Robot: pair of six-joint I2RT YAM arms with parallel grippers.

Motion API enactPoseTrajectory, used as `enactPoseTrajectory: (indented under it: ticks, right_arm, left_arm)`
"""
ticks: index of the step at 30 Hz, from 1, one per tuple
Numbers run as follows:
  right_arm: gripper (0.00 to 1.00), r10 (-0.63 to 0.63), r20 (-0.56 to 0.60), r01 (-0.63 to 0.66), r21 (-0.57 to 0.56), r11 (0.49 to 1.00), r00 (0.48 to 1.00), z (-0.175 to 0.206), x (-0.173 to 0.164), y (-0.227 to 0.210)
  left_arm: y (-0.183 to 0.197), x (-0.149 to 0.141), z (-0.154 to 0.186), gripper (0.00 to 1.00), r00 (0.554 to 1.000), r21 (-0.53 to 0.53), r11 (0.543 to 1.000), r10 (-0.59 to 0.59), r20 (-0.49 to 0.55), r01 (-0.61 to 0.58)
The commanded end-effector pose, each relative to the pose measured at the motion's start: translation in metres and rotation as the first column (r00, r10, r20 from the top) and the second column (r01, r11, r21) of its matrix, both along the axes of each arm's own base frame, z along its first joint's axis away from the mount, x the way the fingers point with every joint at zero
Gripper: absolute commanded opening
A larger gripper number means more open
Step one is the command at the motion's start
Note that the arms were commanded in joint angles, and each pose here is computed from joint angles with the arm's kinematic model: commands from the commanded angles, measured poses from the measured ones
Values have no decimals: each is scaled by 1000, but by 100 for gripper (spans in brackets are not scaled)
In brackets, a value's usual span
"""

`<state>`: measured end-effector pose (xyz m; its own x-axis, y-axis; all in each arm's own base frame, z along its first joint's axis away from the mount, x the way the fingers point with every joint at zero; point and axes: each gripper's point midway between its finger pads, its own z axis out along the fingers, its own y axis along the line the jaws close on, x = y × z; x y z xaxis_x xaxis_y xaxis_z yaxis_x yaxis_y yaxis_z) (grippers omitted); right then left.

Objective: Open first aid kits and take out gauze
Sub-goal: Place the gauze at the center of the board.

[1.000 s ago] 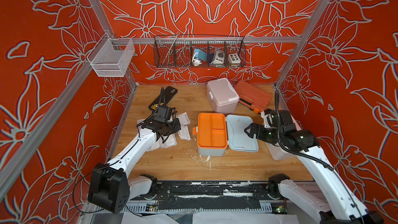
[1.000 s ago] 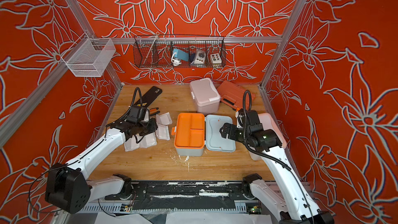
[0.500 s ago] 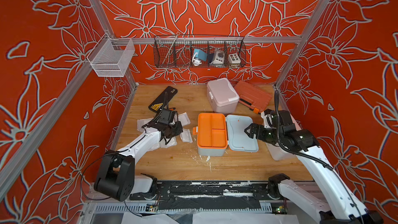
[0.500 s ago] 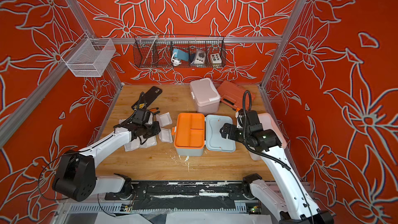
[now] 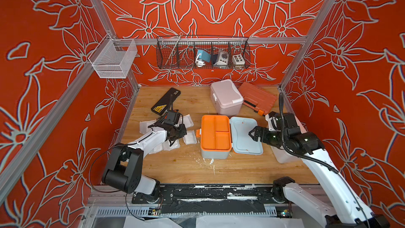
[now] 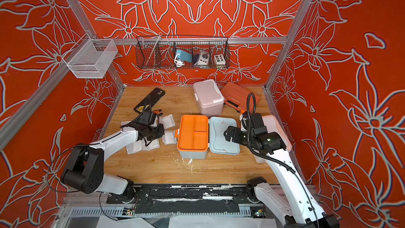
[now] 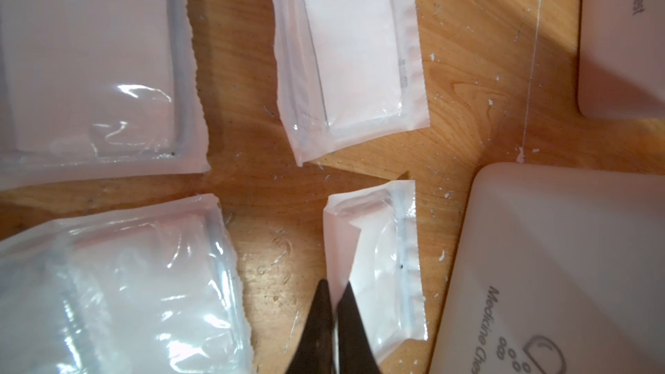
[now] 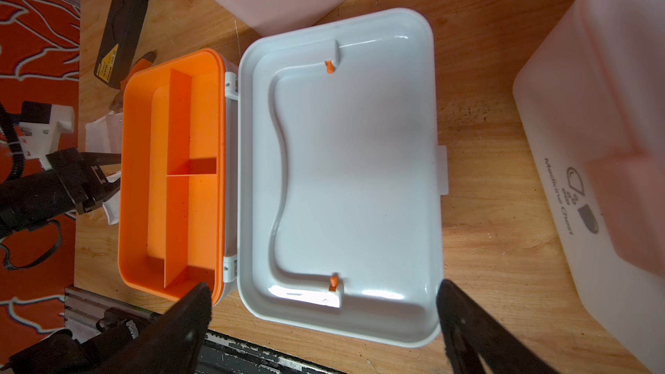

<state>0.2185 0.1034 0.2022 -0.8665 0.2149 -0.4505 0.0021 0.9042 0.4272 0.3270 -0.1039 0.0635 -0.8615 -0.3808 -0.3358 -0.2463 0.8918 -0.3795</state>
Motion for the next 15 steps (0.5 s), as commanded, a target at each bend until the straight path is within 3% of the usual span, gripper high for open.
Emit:
enactPoseTrajectory:
  ticks: [1, 15]
  right_arm:
    - [98, -10, -1, 10, -24, 1000, 1000, -3, -2, -6]
    - [98, 1, -15, -2, -27, 1000, 1000, -4, -2, -5]
  left_arm:
    - [5, 8, 3, 0, 1000, 33, 999, 0, 18, -1]
    - [12, 9, -8, 0, 1000, 91, 996, 8, -20, -6]
